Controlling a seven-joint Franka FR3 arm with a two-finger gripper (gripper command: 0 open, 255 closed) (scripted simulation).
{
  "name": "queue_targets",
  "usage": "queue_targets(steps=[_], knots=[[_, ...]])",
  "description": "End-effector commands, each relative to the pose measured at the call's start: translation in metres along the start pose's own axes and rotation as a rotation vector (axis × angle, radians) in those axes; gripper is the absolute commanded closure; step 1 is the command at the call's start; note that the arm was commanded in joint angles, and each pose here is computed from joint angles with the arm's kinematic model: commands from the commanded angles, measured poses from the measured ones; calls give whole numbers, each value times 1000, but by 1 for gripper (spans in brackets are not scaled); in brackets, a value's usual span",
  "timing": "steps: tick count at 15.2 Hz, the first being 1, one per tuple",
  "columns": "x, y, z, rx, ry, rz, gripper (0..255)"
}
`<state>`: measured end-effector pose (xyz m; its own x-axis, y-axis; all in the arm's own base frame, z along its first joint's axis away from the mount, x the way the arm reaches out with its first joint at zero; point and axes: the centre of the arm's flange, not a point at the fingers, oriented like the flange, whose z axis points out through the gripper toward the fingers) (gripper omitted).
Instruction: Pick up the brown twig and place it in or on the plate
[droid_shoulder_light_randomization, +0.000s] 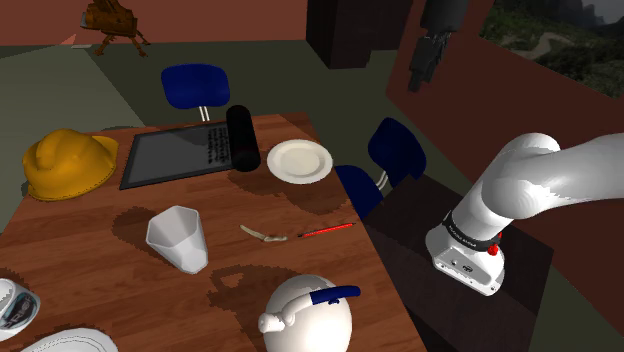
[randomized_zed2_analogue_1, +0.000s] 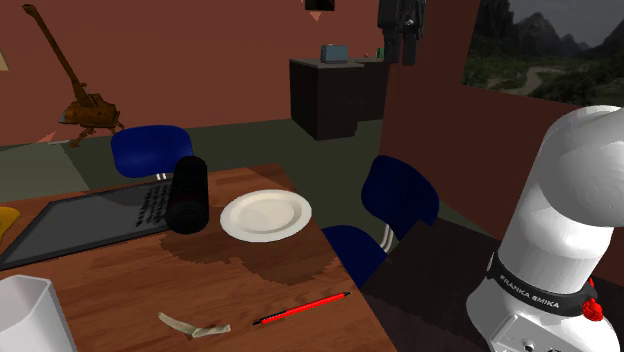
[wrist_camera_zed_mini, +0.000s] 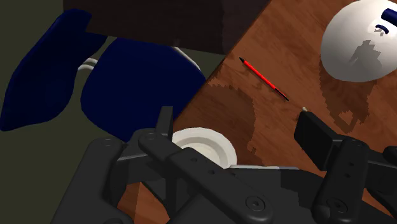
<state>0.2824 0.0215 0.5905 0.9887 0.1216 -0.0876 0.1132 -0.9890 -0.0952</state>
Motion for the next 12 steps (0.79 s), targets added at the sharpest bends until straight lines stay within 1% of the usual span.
queue_targets(steps=[1, 12], knots=[[0, 0, 0, 0, 0, 0, 0], [55, -90, 101, -20, 17, -27, 0]])
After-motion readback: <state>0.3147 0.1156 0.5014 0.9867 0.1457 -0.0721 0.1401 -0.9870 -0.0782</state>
